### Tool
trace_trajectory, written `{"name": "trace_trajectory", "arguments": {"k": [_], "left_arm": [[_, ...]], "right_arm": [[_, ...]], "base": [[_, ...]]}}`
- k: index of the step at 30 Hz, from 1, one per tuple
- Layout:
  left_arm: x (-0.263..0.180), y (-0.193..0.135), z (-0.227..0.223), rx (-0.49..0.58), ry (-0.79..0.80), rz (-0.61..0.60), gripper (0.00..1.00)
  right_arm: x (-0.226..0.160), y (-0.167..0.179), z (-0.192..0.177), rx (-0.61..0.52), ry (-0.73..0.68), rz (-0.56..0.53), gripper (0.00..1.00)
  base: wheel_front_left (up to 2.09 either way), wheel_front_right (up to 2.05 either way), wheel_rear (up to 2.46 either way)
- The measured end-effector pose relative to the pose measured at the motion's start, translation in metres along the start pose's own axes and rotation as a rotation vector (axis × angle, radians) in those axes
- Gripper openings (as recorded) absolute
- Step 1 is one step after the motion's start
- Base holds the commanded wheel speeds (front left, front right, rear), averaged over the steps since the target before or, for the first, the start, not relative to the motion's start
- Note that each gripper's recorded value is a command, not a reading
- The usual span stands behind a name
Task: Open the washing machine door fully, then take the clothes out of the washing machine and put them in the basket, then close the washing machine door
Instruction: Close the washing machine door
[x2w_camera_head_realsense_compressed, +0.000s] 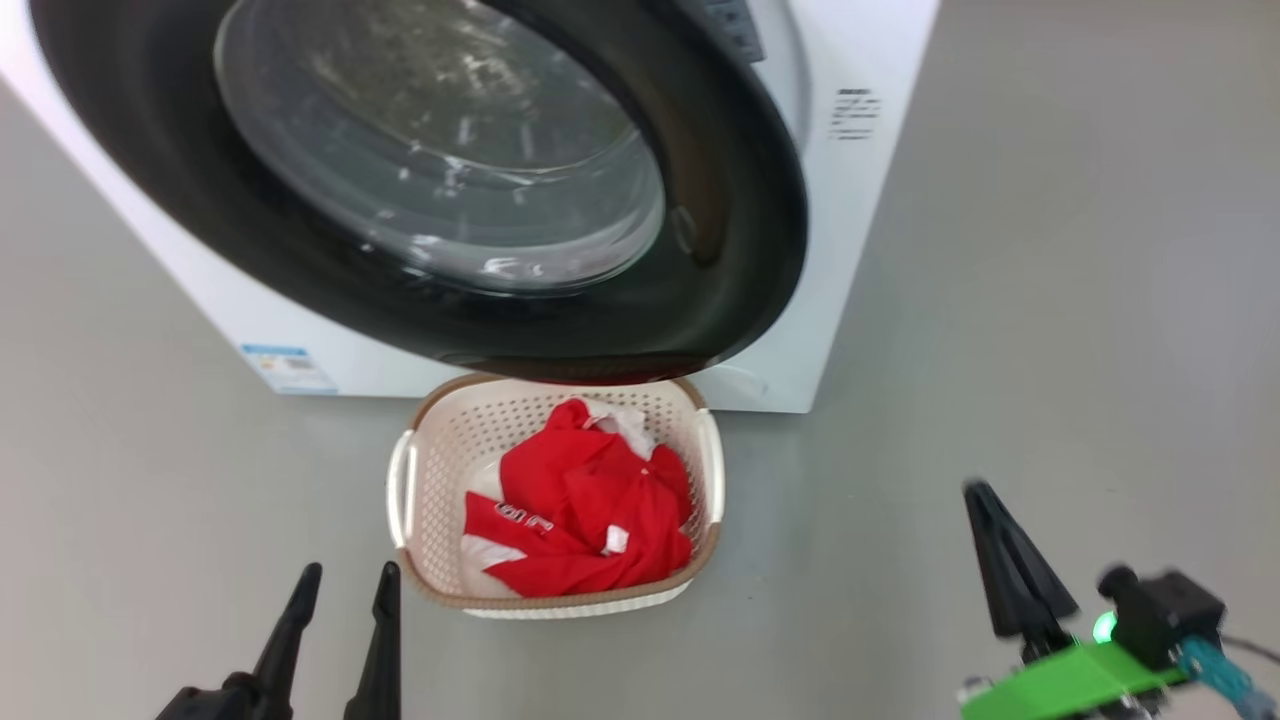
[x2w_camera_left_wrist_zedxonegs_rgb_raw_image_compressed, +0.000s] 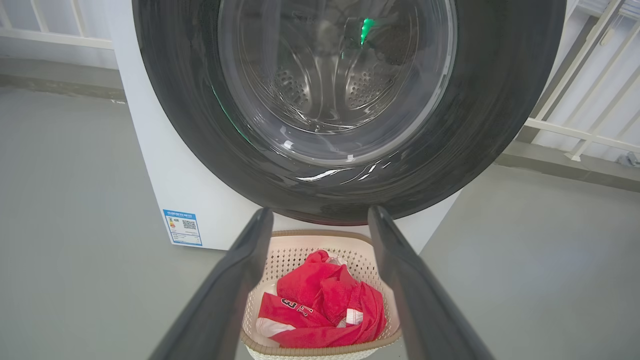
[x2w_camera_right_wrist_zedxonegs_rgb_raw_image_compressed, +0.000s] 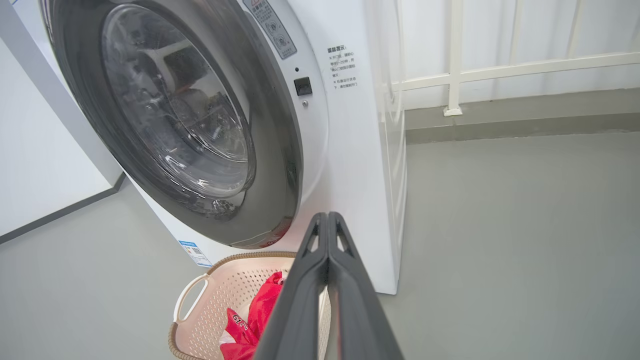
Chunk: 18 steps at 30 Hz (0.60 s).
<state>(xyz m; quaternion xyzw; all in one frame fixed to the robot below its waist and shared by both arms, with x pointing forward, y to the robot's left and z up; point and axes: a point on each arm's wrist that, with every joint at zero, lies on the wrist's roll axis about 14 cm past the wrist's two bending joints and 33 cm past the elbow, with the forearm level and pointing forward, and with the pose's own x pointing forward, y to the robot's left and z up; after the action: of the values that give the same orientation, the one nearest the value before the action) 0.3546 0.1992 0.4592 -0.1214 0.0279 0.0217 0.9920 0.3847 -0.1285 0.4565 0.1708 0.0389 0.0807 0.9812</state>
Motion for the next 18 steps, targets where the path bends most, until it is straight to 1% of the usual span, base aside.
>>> {"name": "trace_trajectory", "arguments": {"k": [5, 9, 13, 18], "left_arm": [[-0.001, 0.005, 0.002, -0.014, -0.006, 0.02, 1.0], [-0.001, 0.01, 0.003, -0.026, -0.009, 0.039, 1.0], [-0.005, 0.012, 0.001, -0.031, -0.001, 0.051, 1.0], [-0.003, 0.016, 0.003, -0.031, -0.005, 0.067, 1.0]], "right_arm": [[0.036, 0.034, 0.014, 0.016, -0.047, 0.113, 0.0], [0.062, 0.054, 0.023, 0.027, -0.079, 0.176, 0.0], [0.085, 0.066, 0.032, 0.024, -0.107, 0.219, 0.0], [0.112, 0.072, 0.039, 0.009, -0.133, 0.254, 0.0]], "base": [[0.0, 0.0, 0.0], [0.0, 0.0, 0.0], [0.0, 0.0, 0.0], [0.0, 0.0, 0.0]]}}
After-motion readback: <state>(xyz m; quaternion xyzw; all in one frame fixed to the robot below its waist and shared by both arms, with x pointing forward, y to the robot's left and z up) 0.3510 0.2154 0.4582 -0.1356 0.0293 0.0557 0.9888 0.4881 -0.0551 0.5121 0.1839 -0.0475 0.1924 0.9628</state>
